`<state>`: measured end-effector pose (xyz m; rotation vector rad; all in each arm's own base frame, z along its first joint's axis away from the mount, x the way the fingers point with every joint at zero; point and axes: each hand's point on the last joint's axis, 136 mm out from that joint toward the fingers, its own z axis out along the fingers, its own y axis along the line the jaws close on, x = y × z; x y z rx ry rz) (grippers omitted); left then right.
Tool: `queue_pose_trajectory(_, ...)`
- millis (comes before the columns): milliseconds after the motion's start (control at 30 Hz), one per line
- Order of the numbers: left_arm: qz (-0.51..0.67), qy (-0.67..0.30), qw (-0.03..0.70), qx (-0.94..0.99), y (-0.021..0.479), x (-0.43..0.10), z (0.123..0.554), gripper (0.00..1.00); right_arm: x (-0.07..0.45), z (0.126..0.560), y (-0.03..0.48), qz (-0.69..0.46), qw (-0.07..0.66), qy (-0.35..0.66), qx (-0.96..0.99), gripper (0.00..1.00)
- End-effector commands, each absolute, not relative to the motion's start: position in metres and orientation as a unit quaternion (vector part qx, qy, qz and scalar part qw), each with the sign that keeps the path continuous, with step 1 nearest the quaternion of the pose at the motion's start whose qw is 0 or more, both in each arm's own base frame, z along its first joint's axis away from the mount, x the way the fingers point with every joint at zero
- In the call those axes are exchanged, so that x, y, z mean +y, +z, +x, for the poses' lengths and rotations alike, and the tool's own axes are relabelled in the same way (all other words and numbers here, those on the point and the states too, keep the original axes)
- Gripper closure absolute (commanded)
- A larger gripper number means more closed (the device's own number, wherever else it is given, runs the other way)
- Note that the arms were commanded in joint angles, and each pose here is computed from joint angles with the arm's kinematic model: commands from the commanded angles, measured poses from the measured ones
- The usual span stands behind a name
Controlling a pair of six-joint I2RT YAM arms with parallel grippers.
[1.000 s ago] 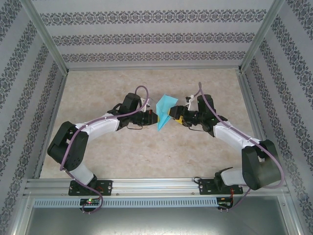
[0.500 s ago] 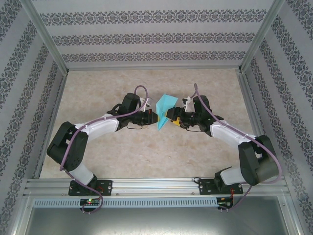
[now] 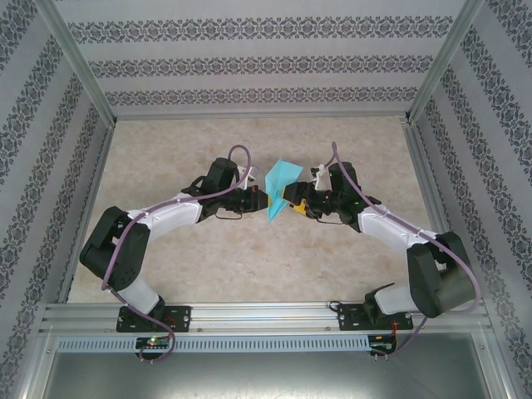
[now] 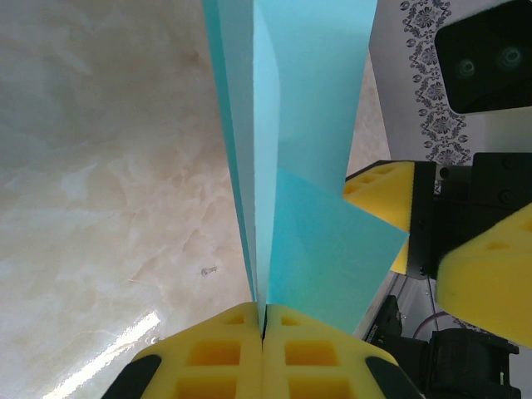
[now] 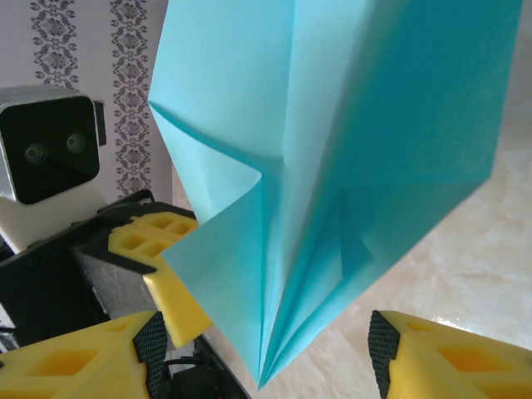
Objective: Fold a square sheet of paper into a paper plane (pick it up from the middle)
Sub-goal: Turn over a paper plane at the center of the table.
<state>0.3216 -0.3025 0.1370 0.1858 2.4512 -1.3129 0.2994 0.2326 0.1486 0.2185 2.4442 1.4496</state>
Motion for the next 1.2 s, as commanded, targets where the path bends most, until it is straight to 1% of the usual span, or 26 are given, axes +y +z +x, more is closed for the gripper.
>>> queue_pose_trajectory(0, 0.08, -0.468, 0.194, 0.858, 0.148, -0.3, 0.325, 0.93, 0.236, 0.292, 0.163, 0.057, 0.155, 0.509, 0.845, 0.33)
queue_pose_trajectory(133, 0.082, -0.469, 0.194, 0.858, 0.149, -0.301, 0.325, 0.93, 0.242, 0.293, 0.172, 0.053, 0.158, 0.519, 0.838, 0.33)
queue_pose_trajectory(300, 0.082, -0.471, 0.195, 0.856, 0.151, -0.301, 0.325, 0.93, 0.251, 0.298, 0.163, 0.055, 0.139, 0.522, 0.84, 0.33)
queue_pose_trajectory(500, 0.083, -0.471, 0.193, 0.857, 0.15, -0.301, 0.324, 0.93, 0.256, 0.301, 0.167, 0.051, 0.139, 0.534, 0.832, 0.34)
queue_pose_trajectory(1167, 0.082, -0.484, 0.191, 0.85, 0.151, -0.305, 0.325, 0.93, 0.267, 0.307, 0.163, 0.059, 0.126, 0.551, 0.823, 0.41)
